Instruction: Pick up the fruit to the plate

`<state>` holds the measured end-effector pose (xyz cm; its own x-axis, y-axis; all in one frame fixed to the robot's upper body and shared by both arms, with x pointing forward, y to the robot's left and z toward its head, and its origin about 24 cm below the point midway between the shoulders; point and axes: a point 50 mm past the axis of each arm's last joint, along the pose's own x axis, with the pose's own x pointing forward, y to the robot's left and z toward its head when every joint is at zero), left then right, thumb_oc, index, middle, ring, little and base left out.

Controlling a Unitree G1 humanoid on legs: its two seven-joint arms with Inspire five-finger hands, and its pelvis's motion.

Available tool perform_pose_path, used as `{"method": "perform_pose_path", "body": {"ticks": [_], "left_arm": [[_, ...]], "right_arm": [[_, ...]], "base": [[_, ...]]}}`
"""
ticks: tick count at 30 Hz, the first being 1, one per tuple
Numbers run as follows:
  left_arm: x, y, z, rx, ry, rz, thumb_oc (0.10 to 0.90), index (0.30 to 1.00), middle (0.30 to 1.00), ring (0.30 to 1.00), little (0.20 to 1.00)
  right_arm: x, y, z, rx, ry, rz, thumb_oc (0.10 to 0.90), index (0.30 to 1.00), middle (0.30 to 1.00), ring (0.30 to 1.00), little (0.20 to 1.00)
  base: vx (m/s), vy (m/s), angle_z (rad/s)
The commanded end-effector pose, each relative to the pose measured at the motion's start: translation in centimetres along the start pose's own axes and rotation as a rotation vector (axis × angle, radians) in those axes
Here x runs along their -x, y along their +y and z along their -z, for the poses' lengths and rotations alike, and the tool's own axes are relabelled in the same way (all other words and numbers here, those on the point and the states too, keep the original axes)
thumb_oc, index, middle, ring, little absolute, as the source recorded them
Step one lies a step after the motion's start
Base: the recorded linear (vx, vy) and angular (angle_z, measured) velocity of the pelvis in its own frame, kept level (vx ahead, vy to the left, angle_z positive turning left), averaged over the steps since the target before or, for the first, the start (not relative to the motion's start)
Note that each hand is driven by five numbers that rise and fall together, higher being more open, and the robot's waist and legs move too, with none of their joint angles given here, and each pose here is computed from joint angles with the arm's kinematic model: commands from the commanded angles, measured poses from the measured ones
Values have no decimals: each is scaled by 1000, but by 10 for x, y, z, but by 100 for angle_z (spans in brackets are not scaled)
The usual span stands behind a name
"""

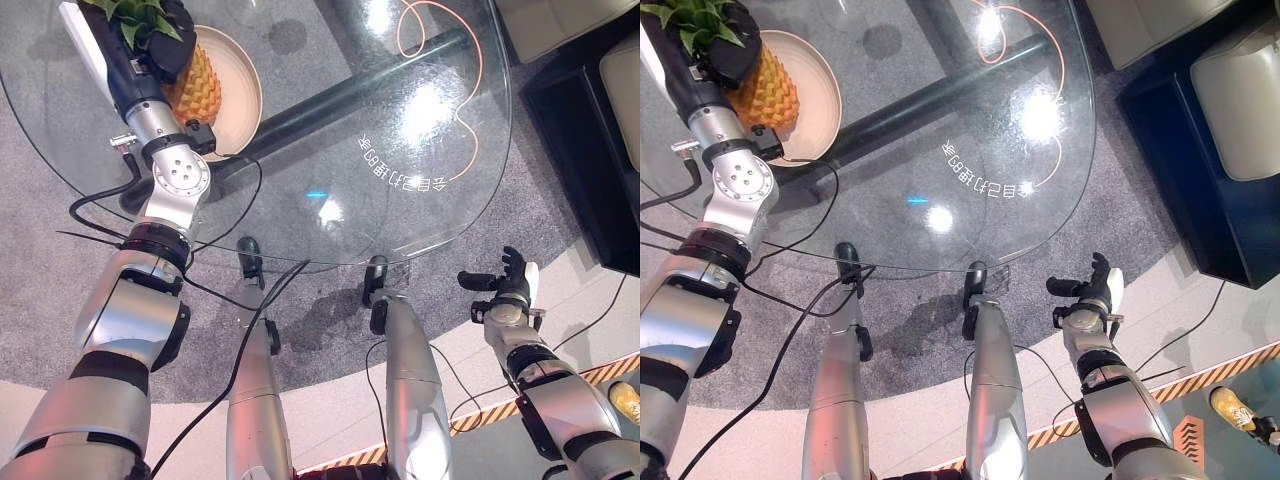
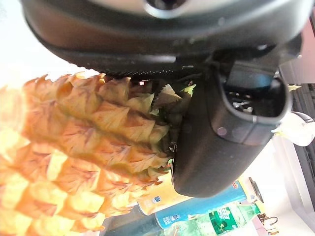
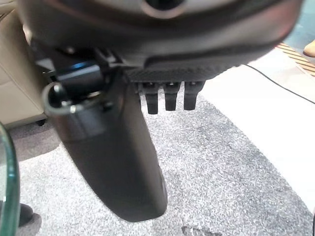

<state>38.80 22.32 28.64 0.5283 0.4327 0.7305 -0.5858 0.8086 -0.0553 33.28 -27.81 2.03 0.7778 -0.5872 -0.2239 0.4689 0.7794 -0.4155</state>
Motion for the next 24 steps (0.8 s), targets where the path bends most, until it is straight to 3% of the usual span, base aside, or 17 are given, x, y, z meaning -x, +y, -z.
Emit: {"method": "perform_pose_path", "body": {"ticks": [1,6,9,11,24], "left_arm": [[-42,6,-80,183,-323,-110,394,552,552,552,494],[-41,9,-77,184,-313,-114,446,596,596,596,546],[-41,10,-76,189,-313,-115,589,719,719,719,689],[-40,10,-76,194,-317,-111,627,752,752,752,727],[-29,3,-75,239,-340,-70,649,771,771,771,749]], "right_arm": [[-2,-16,12,-2,34,85,800,900,900,900,900],[-2,-17,13,-6,31,81,800,900,900,900,900],[-1,-16,12,-6,31,80,800,900,900,900,900],[-1,-16,12,-6,33,82,800,900,900,900,900],[-2,-18,14,-16,37,94,800,900,900,900,900]], "base": [[0,0,0],[0,0,0],[0,0,0],[0,0,0],[0,0,0]]}}
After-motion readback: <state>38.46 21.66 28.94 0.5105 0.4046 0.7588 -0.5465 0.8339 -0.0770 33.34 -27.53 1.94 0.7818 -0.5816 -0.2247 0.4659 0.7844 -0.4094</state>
